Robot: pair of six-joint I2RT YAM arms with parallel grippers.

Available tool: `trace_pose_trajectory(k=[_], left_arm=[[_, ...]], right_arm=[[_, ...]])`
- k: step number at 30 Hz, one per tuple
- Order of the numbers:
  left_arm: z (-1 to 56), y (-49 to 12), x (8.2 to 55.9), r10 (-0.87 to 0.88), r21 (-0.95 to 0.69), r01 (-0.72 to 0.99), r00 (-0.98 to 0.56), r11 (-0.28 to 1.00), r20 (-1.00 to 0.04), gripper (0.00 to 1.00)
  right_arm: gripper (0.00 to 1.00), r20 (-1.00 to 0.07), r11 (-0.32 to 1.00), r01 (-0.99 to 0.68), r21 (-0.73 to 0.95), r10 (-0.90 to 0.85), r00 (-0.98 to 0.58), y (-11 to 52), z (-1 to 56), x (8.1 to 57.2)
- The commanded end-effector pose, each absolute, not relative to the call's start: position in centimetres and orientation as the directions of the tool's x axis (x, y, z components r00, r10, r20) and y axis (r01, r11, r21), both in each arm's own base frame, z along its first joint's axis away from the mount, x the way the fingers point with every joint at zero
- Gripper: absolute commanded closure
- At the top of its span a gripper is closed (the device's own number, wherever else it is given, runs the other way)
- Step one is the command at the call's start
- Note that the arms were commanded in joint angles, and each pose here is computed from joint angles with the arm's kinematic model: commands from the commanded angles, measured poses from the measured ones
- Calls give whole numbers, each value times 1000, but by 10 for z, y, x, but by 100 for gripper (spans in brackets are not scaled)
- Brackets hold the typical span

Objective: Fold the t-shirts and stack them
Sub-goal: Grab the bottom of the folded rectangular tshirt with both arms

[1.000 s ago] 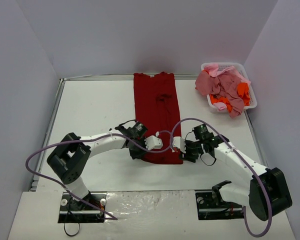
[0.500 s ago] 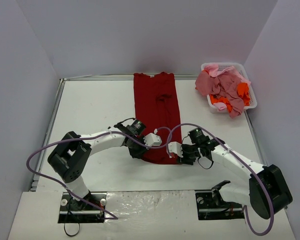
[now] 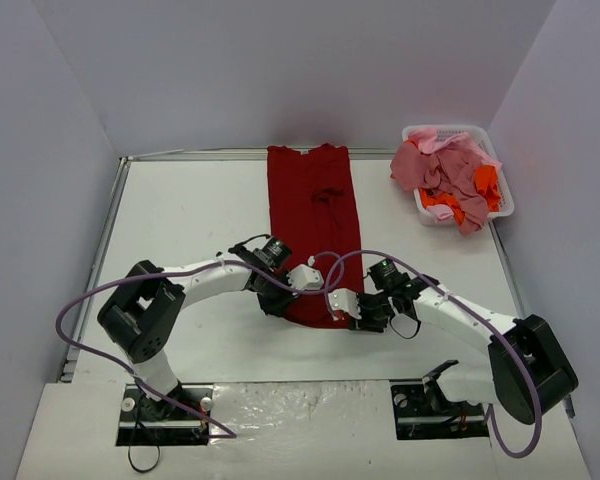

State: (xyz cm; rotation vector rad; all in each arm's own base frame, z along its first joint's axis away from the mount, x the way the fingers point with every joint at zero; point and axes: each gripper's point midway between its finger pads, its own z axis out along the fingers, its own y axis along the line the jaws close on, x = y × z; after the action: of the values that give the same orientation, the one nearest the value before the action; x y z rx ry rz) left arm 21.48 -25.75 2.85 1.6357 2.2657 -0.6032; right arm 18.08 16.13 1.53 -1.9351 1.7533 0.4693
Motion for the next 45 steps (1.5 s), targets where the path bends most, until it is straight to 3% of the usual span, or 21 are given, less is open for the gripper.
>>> trace_pose_trajectory(k=[1, 6, 14, 20, 23, 30, 45], left_arm=[[37, -260, 222, 817, -177, 942, -334, 284, -470, 98], [36, -259, 223, 815, -183, 940, -342, 290, -469, 98], [37, -258, 223, 814, -184, 940, -342, 289, -470, 97], [38, -257, 222, 816, -180, 943, -332, 279, -473, 98], [39, -256, 220, 820, -180, 945, -326, 273, -471, 98], [45, -252, 212, 836, -195, 955, -292, 225, -465, 98], [73, -249, 175, 855, -310, 951, -145, -19, -497, 98]], right_arm=[[66, -541, -64, -993, -101, -834, 109, 164, 14, 179], [66, -502, -47, -996, -69, -861, 76, 165, 5, 181], [74, -463, -23, -999, -34, -885, 36, 165, -6, 184], [97, -454, -2, -999, -50, -891, 25, 162, -2, 187], [100, -459, 3, -998, -69, -888, 29, 163, 6, 190], [100, -473, -4, -998, -60, -880, 32, 168, 24, 193], [100, -529, -87, -996, 22, -846, 62, 169, 57, 166]])
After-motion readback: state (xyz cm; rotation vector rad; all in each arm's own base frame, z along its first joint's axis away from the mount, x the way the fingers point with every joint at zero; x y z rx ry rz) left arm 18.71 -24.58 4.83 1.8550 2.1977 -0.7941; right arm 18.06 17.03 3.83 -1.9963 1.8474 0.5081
